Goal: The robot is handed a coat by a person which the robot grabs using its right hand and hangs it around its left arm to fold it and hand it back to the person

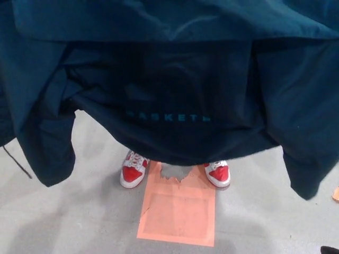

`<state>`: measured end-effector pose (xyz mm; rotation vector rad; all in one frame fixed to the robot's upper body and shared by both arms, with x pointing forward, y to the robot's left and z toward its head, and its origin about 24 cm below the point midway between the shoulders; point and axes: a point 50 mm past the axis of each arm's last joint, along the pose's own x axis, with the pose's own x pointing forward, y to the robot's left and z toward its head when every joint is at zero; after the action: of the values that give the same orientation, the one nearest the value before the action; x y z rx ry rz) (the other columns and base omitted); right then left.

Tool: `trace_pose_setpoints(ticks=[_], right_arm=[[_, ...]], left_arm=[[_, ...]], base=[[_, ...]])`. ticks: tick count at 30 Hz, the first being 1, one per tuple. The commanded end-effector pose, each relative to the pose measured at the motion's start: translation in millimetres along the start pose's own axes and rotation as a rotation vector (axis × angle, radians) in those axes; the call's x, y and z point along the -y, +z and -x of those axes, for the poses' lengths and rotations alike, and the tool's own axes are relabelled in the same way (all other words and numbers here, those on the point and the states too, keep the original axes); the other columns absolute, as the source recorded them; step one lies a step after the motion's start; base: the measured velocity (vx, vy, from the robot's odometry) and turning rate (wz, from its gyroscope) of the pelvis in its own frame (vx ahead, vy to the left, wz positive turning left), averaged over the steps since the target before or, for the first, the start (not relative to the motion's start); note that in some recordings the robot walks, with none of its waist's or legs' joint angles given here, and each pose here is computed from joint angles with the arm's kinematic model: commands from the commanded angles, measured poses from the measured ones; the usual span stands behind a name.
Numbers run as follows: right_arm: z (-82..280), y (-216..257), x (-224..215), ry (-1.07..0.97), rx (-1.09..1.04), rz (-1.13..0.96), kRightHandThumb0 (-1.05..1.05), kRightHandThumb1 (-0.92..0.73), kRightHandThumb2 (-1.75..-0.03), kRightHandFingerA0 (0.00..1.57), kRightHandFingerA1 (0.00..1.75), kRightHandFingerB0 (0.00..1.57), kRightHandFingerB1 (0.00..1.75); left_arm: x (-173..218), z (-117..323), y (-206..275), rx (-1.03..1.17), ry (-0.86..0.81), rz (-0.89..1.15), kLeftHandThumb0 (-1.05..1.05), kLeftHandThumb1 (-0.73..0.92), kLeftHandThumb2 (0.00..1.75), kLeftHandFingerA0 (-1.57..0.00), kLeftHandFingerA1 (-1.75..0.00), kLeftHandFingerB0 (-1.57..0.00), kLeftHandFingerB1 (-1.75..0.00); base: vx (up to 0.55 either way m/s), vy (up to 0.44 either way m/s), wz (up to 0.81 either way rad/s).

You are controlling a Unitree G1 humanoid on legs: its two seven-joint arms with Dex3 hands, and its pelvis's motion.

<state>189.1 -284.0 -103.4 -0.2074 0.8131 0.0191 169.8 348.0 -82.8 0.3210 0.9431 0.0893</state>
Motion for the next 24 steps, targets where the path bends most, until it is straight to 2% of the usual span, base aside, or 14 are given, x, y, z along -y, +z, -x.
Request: trace_pose_setpoints(ticks=[1, 5, 6, 7, 10, 11, 13, 14, 15, 16, 21, 22, 23, 24], right_arm=[[1.4, 8.1, 6.4, -0.006, 0.069, 0.015, -0.84, -0.72, -1.04, 0.05, 0.27, 0.1, 0.24], [3.5, 18.6, 4.0, -0.049, 0.187, 0.095, -0.83, -0.71, -1.03, 0.0, 0.3, 0.13, 0.29], [4.9, 24.4, 2.9, -0.058, 0.247, 0.091, -0.82, -0.7, -1.02, 0.0, 0.3, 0.14, 0.28], [9.4, 37.7, 1.6, -0.061, 0.368, 0.088, -0.82, -0.71, -1.05, 0.01, 0.26, 0.07, 0.23], [32.4, 73.1, -0.1, -0.152, 0.672, 0.161, -0.82, -0.69, -1.04, 0.05, 0.4, 0.1, 0.3], [43.9, 83.2, -1.1, -0.15, 0.758, 0.162, -0.87, -0.7, -1.05, 0.04, 0.3, 0.08, 0.22], [92.0, 114.6, -14.6, -0.154, 1.025, 0.218, -0.88, -0.67, -1.08, 0.0, 0.32, 0.07, 0.21], [106.9, 121.9, -17.8, -0.15, 1.089, 0.238, -0.9, -0.68, -1.09, 0.01, 0.39, 0.13, 0.28], [126.3, 130.5, -21.7, -0.152, 1.17, 0.267, -0.85, -0.66, -1.07, 0.06, 0.45, 0.07, 0.34], [146.0, 138.1, -25.9, -0.152, 1.261, 0.287, -0.85, -0.65, -1.06, 0.13, 0.49, 0.05, 0.38], [206.3, 159.4, -40.9, -0.123, 1.565, 0.332, -0.85, -0.65, -1.04, 0.13, 0.5, 0.03, 0.33], [216.5, 163.5, -43.3, -0.112, 1.606, 0.333, -0.84, -0.82, -0.66, 0.11, 0.36, 0.08, 0.24], [226.7, 167.6, -46.6, -0.098, 1.653, 0.314, -0.85, -0.79, -0.65, 0.11, 0.37, 0.1, 0.25], [243.0, 175.4, -50.9, -0.057, 1.75, 0.279, -0.81, -0.55, -1.03, 0.0, 0.41, 0.0, 0.27]], left_arm=[[-4.9, 1.8, 3.5, 0.033, -0.027, 0.004, -0.74, 0.75, 1.05, -0.07, -0.41, -0.07, -0.41], [-3.3, 1.6, 4.2, 0.047, -0.035, 0.011, -0.78, 0.77, 1.04, -0.08, -0.41, -0.08, -0.41], [-2.9, 1.8, 4.5, 0.053, -0.041, 0.007, -0.72, 0.74, 1.04, -0.07, -0.42, -0.07, -0.42], [-2.2, 1.7, 5.3, 0.063, -0.043, 0.007, -0.35, 0.57, 1.12, 0.0, -0.48, 0.0, -0.47], [-1.0, 1.0, 8.9, 0.088, -0.044, 0.027, -0.34, 0.59, 1.12, 0.0, -0.47, 0.0, -0.46], [1.3, 0.7, 8.6, 0.096, -0.049, 0.029, -0.34, 0.59, 1.12, 0.0, -0.48, 0.0, -0.45], [2.3, 1.6, 10.6, 0.135, -0.066, 0.049, -0.35, 0.59, 1.12, 0.0, -0.48, 0.0, -0.46], [2.3, 1.9, 11.7, 0.151, -0.068, 0.057, -0.78, 0.72, 1.0, -0.07, -0.42, -0.08, -0.42], [2.1, 1.8, 13.4, 0.163, -0.064, 0.069, -0.35, 0.58, 1.11, 0.0, -0.48, 0.0, -0.47], [2.1, 1.4, 15.0, 0.169, -0.056, 0.083, -0.35, 0.57, 1.11, 0.0, -0.47, 0.0, -0.47], [3.4, 0.6, 19.5, 0.19, -0.056, 0.091, -0.34, 0.59, 1.12, 0.0, -0.47, 0.0, -0.48], [3.7, 0.6, 20.3, 0.196, -0.065, 0.099, -0.69, 0.69, 1.0, -0.06, -0.43, -0.02, -0.39], [3.9, 0.4, 20.6, 0.196, -0.066, 0.108, -0.71, 0.68, 0.99, -0.05, -0.43, -0.03, -0.4], [3.4, 0.5, 21.1, 0.2, -0.065, 0.115, -0.69, 0.69, 1.0, -0.04, -0.41, -0.03, -0.39]], base=[[0.09, 0.002, 0.0], [0.05, 0.001, 0.0], [0.0, 0.0, 0.0], [0.0, 0.0, 0.0], [0.05, 0.002, 0.01], [0.08, 0.002, 0.02], [0.0, 0.0, 0.0], [0.0, 0.0, 0.0], [0.0, 0.0, 0.0], [0.0, 0.0, 0.0], [0.0, 0.0, 0.0], [0.0, 0.0, 0.0], [0.0, 0.0, 0.0], [0.0, 0.0, 0.0]])
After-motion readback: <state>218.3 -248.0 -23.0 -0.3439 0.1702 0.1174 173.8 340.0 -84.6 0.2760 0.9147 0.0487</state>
